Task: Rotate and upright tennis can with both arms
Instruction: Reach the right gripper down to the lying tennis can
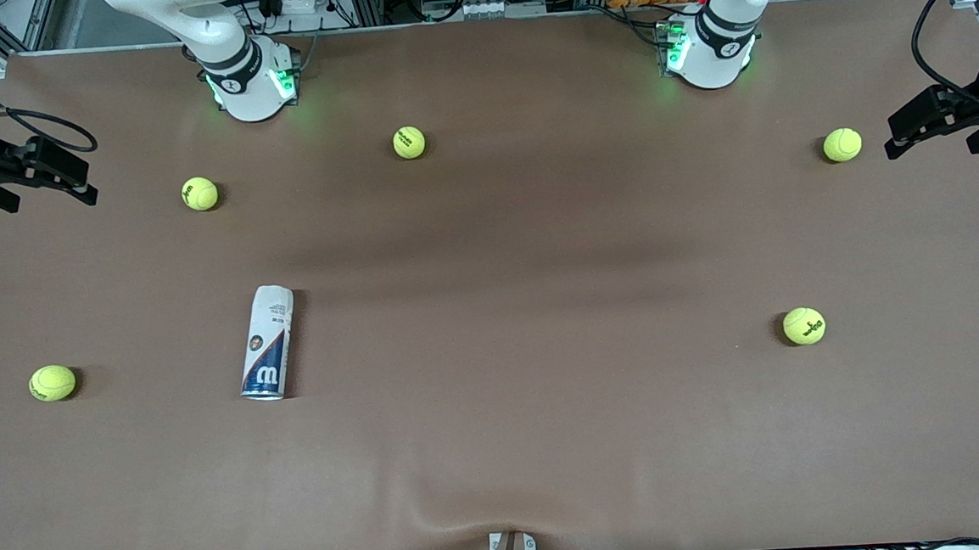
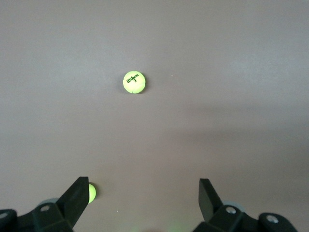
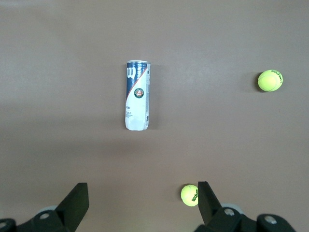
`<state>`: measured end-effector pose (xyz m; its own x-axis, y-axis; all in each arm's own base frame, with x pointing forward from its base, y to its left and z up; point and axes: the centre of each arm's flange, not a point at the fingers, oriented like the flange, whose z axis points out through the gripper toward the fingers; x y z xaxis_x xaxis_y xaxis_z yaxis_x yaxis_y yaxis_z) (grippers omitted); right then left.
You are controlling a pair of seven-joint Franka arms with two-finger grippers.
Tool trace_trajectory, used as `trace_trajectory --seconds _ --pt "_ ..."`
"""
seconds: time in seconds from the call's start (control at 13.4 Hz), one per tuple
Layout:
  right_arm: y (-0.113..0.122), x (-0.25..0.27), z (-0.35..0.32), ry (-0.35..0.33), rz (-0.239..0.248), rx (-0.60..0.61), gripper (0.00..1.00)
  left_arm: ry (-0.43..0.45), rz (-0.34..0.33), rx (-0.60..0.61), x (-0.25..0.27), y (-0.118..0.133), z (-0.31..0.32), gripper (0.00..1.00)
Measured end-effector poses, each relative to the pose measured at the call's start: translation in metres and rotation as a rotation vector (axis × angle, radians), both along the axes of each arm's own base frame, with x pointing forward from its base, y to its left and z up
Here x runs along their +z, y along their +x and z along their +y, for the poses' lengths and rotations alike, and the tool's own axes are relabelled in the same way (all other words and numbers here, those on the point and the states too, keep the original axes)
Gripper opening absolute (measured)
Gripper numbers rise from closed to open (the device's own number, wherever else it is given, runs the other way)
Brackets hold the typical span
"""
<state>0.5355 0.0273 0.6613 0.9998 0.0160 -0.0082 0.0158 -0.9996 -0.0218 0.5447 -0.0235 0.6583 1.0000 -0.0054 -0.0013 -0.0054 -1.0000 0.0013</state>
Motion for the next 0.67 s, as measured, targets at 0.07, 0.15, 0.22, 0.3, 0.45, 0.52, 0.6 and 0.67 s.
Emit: trace_trajectory --seconds 0.07,0.15,0.22,0.3,0.45,0.52,0.6,0.67 --pt "0.0 0.0 0.0 0.0 0.0 0.001 1.0 0.0 0.001 0.0 0.0 0.0 0.0 1.0" --pt "0.0 -0.001 0.0 0.0 0.001 0.001 1.0 0.0 0.003 -0.001 -0.001 0.0 0.0 1.0" --pt "0.0 -0.002 0.001 0.0 0.003 0.002 1.0 0.0 0.005 -0.001 -0.002 0.0 0.0 1.0" --pt "0.0 -0.005 0.001 -0.001 0.011 0.002 1.0 0.0 0.006 -0.001 -0.003 0.0 0.0 1.0" --pt "0.002 -0.031 0.003 -0.002 0.049 0.005 1.0 0.0 0.008 0.0 -0.004 0.001 0.0 1.0" --pt "0.007 -0.056 0.005 -0.003 0.063 0.008 1.0 0.0 0.008 0.001 -0.004 0.001 0.0 1.0" --pt "0.013 -0.086 0.009 -0.004 0.068 0.012 1.0 0.0 0.009 0.001 -0.004 0.001 0.001 1.0" --pt "0.019 -0.121 0.015 -0.005 0.063 0.021 1.0 0.001 0.009 0.001 -0.004 0.001 0.001 1.0"
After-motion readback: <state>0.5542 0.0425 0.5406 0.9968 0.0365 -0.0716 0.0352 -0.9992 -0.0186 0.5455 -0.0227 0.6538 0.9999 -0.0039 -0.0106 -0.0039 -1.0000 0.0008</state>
